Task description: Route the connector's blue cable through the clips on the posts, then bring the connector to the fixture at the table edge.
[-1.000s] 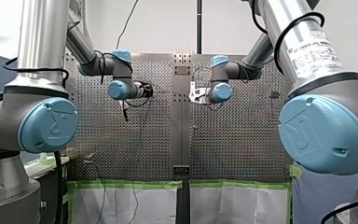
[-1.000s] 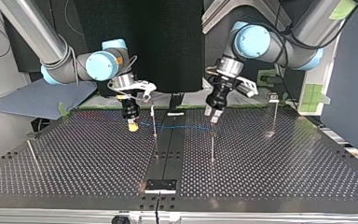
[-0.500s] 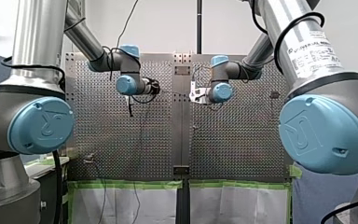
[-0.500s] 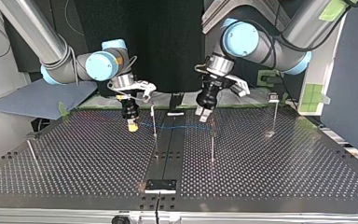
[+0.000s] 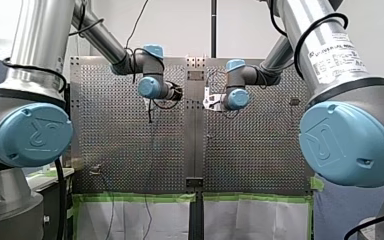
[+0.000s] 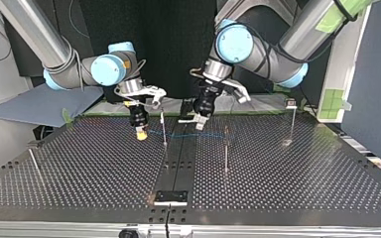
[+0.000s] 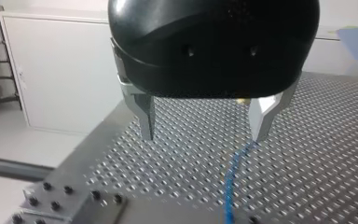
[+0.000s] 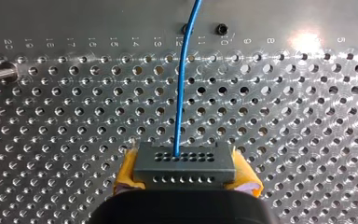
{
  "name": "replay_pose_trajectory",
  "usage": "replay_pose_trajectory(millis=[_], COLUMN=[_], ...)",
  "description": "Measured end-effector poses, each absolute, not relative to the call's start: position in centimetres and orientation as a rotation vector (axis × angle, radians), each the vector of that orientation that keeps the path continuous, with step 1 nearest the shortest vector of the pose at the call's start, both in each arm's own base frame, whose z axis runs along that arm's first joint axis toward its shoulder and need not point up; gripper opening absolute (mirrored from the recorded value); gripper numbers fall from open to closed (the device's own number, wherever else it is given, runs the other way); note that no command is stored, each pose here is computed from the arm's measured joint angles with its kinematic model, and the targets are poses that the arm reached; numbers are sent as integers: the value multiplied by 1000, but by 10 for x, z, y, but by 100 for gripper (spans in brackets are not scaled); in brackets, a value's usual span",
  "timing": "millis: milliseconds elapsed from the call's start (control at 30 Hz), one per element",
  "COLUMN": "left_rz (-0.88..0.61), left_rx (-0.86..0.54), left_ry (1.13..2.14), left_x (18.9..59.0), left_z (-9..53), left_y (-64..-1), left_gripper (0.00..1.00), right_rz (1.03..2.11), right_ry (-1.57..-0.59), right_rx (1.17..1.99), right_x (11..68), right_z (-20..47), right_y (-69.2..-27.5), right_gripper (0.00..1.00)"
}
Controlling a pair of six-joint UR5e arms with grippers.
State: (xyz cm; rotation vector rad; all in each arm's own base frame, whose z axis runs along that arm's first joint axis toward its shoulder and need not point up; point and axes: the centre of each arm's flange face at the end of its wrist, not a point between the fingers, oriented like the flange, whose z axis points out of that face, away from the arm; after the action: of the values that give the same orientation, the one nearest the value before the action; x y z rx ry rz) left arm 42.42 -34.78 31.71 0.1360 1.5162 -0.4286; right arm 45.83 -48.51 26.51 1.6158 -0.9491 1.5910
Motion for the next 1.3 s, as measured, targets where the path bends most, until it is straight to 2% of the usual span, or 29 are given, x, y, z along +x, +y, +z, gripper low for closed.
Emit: replay_pose_trajectory(millis=[167, 500, 933, 1300], left_rz=[-426, -341, -242, -138], left_rx=[137, 119, 41, 11], left_ry=[1510, 1569, 1546, 1572], left_x=[418, 424, 437, 451], left_z=[324, 296, 304, 294], left_y=[-363, -368, -358, -358], left_gripper=[99, 99, 99, 99], right_rz=[1592, 1589, 1588, 1588], right_ry=[-949, -949, -947, -947], right_rx=[1615, 1616, 1623, 1626], right_x=[458, 457, 457, 457], right_z=[265, 265, 264, 264], right_y=[-485, -486, -486, -486], right_gripper=[0, 0, 0, 0])
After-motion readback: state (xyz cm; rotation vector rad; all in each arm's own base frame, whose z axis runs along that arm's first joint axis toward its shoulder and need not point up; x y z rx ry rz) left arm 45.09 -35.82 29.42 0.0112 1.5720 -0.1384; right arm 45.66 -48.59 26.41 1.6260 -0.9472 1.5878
